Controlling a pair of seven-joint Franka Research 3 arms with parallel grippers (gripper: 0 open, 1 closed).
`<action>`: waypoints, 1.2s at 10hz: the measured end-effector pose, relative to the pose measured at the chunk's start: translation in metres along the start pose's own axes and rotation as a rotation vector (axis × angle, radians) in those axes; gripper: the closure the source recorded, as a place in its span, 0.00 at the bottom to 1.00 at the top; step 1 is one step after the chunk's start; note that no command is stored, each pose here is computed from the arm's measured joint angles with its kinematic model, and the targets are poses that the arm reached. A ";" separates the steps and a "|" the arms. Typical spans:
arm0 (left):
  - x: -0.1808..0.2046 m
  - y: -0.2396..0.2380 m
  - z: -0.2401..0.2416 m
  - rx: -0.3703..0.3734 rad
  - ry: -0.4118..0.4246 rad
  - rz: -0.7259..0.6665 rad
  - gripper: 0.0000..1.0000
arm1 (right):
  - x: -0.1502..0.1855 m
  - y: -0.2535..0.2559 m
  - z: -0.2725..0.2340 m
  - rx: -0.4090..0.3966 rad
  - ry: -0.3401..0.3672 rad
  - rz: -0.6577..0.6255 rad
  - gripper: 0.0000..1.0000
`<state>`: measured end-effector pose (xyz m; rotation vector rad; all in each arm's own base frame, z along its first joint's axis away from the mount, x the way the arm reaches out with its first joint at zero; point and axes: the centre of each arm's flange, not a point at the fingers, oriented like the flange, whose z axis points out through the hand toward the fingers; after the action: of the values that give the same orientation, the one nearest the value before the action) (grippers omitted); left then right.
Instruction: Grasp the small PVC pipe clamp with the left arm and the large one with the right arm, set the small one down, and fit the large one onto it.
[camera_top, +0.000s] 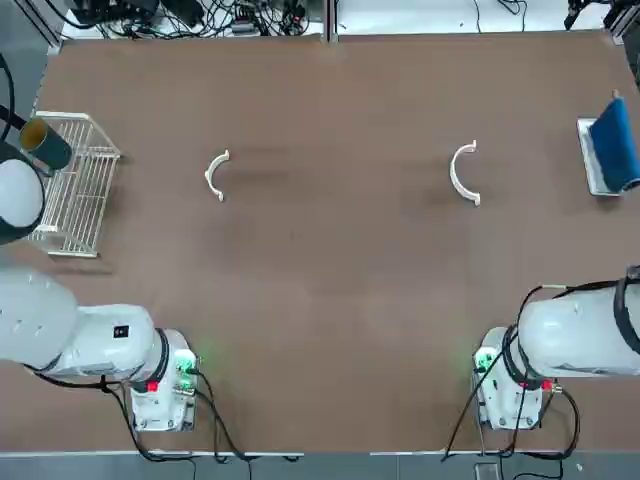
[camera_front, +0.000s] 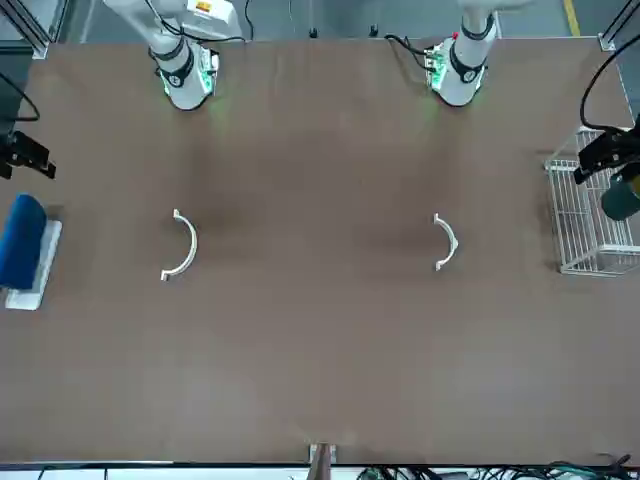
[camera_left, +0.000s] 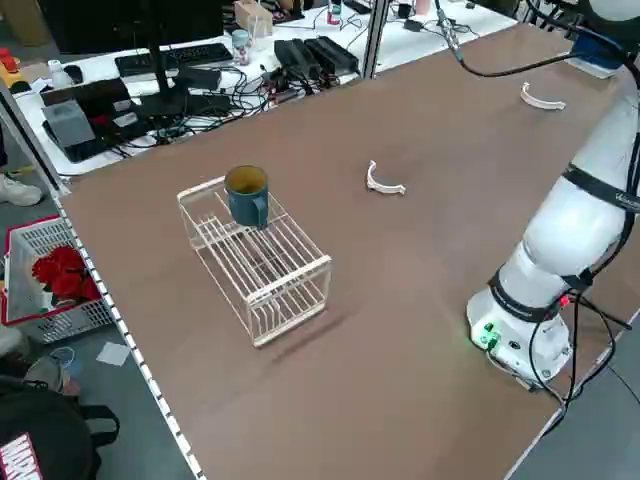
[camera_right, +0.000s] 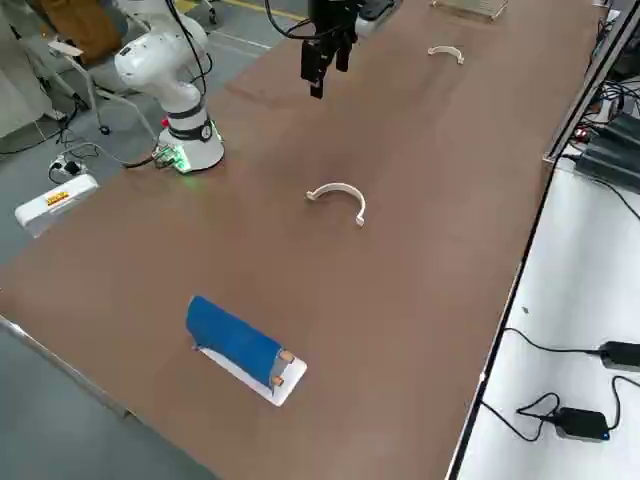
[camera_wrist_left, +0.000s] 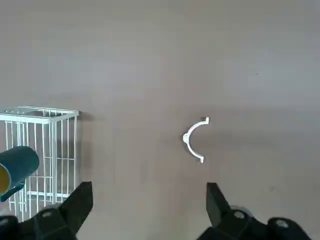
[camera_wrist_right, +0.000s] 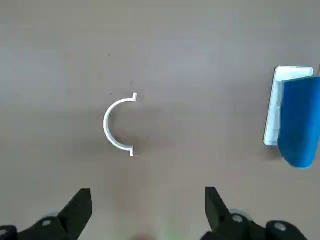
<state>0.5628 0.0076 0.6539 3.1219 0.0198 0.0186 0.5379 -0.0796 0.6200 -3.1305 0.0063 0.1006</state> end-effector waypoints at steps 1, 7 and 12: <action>0.000 0.000 0.000 -0.001 -0.001 0.002 0.00 | 0.000 0.000 0.000 0.000 0.000 0.001 0.00; 0.002 0.039 0.043 -0.009 -0.078 0.011 0.03 | 0.012 -0.016 0.033 0.000 -0.017 0.035 0.01; -0.001 0.058 0.171 -0.001 -0.063 -0.010 0.22 | 0.043 -0.086 0.150 -0.008 -0.029 0.074 0.03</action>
<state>0.5648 -0.0533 0.4844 3.1194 0.0350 -0.0800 0.5714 0.0073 0.4679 -3.1362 0.1222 0.1466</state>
